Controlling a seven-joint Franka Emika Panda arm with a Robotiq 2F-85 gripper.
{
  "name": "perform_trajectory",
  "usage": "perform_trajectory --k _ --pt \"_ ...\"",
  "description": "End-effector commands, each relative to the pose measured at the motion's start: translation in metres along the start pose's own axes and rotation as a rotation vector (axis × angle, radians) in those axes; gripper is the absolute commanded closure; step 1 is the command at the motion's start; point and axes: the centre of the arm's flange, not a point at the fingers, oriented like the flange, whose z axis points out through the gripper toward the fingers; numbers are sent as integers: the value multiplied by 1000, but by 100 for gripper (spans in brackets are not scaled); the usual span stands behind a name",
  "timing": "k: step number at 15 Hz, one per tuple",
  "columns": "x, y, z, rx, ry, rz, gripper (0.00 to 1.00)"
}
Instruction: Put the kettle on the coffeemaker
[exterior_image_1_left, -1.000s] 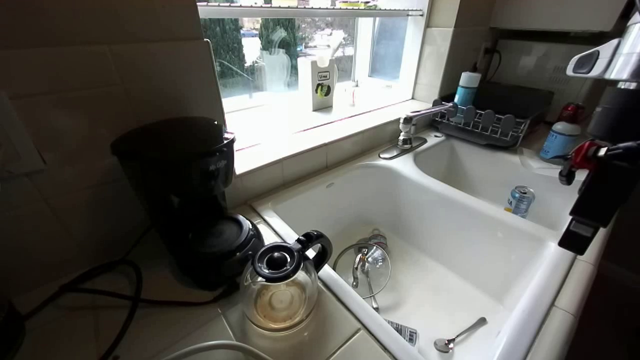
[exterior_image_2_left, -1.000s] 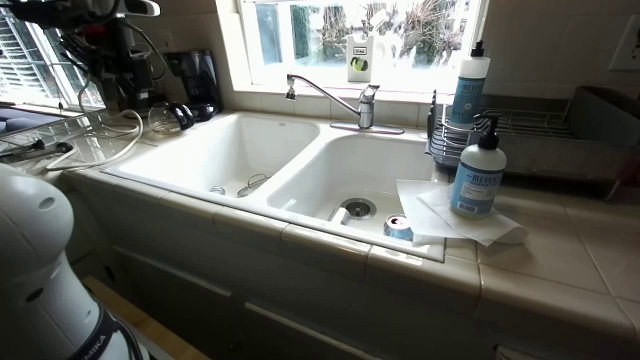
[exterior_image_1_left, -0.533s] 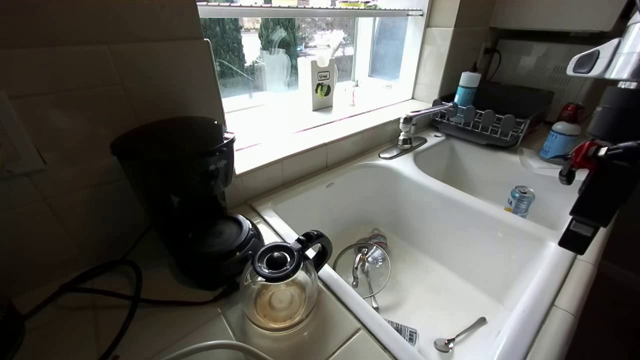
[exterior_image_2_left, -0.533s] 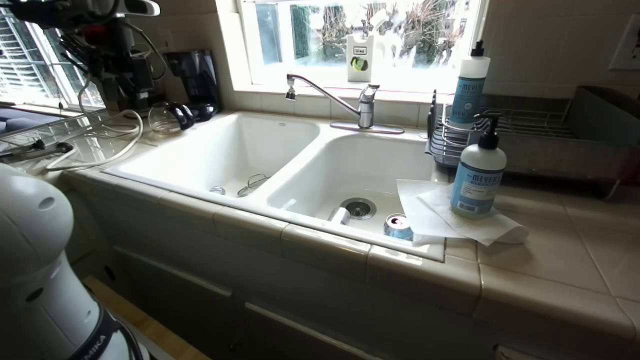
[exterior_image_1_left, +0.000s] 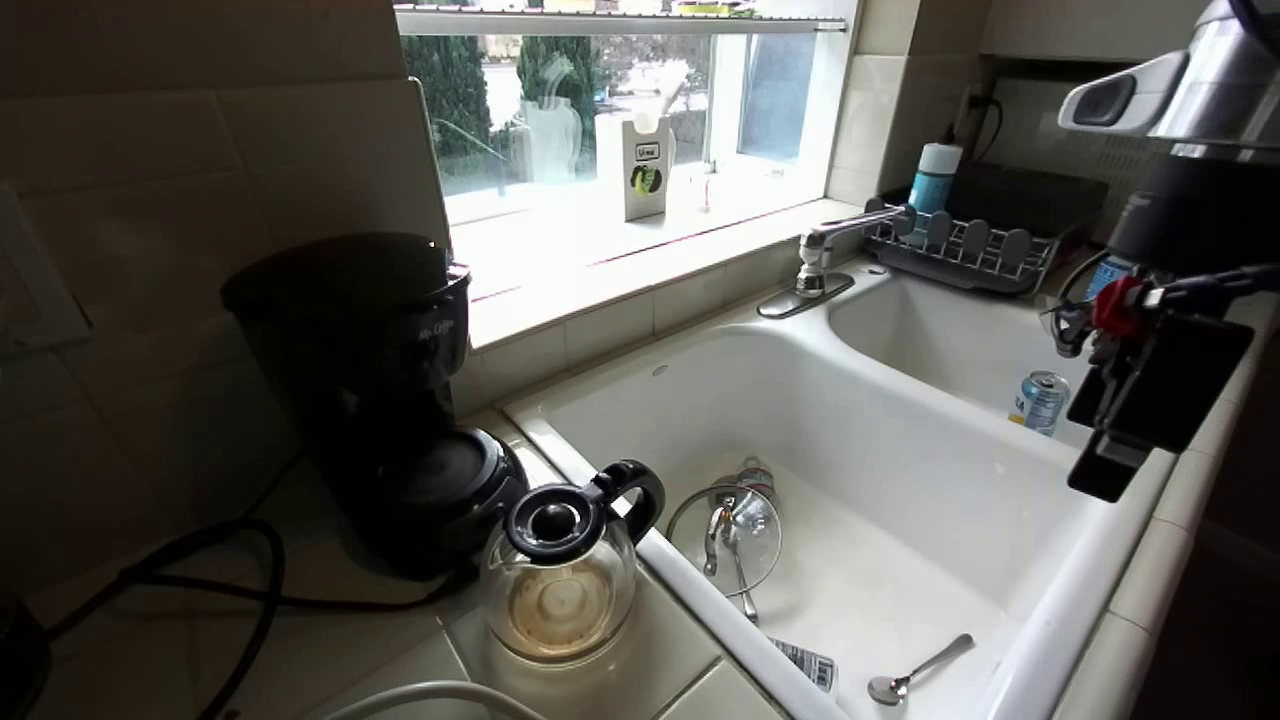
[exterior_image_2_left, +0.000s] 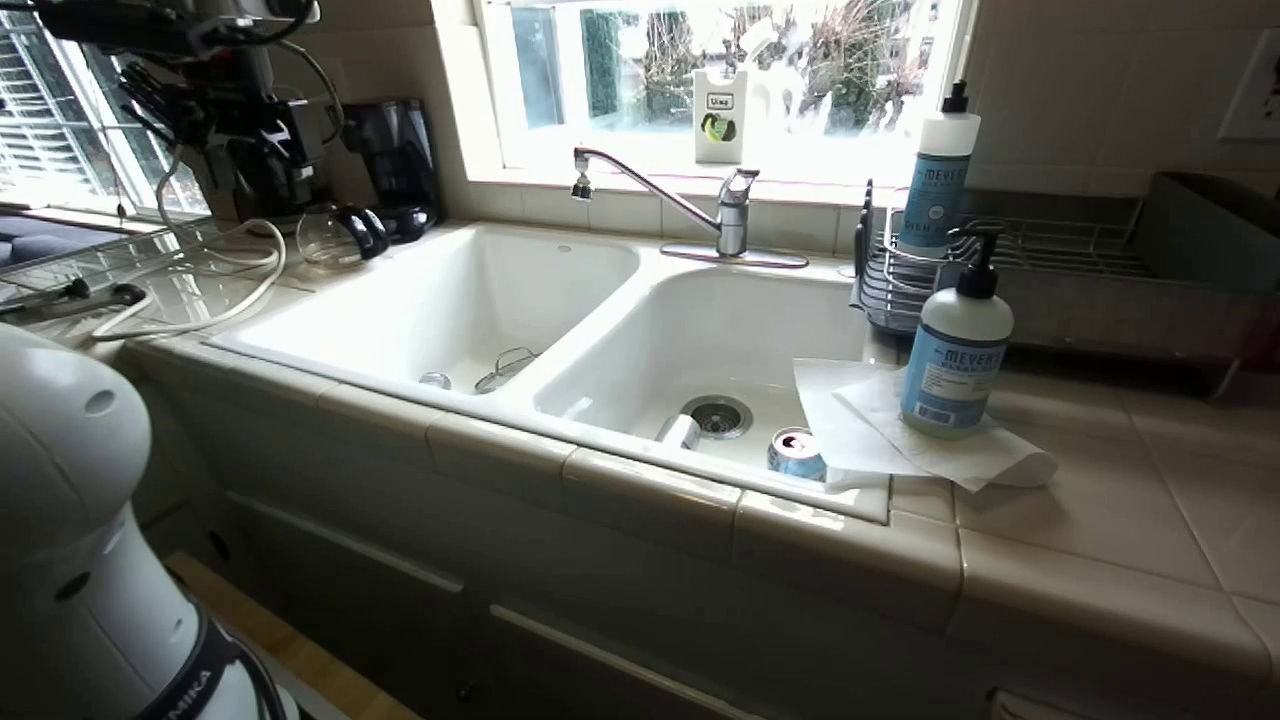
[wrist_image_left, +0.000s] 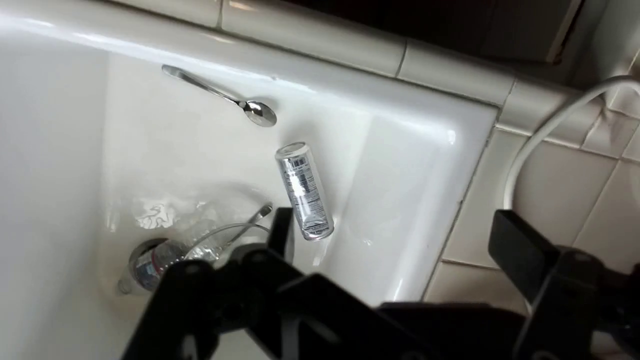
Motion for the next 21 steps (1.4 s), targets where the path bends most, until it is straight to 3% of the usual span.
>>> perform_trajectory --k 1,5,9,13,17,21 --pt "46 -28 10 7 8 -202 0" --pt "73 -58 29 31 44 -420 0" --pt "97 -68 42 -57 87 -625 0" --pt "118 -57 36 -116 169 -824 0" --pt "143 -58 41 -86 307 -1010 0" --pt "161 -56 61 -11 421 -1097 0"
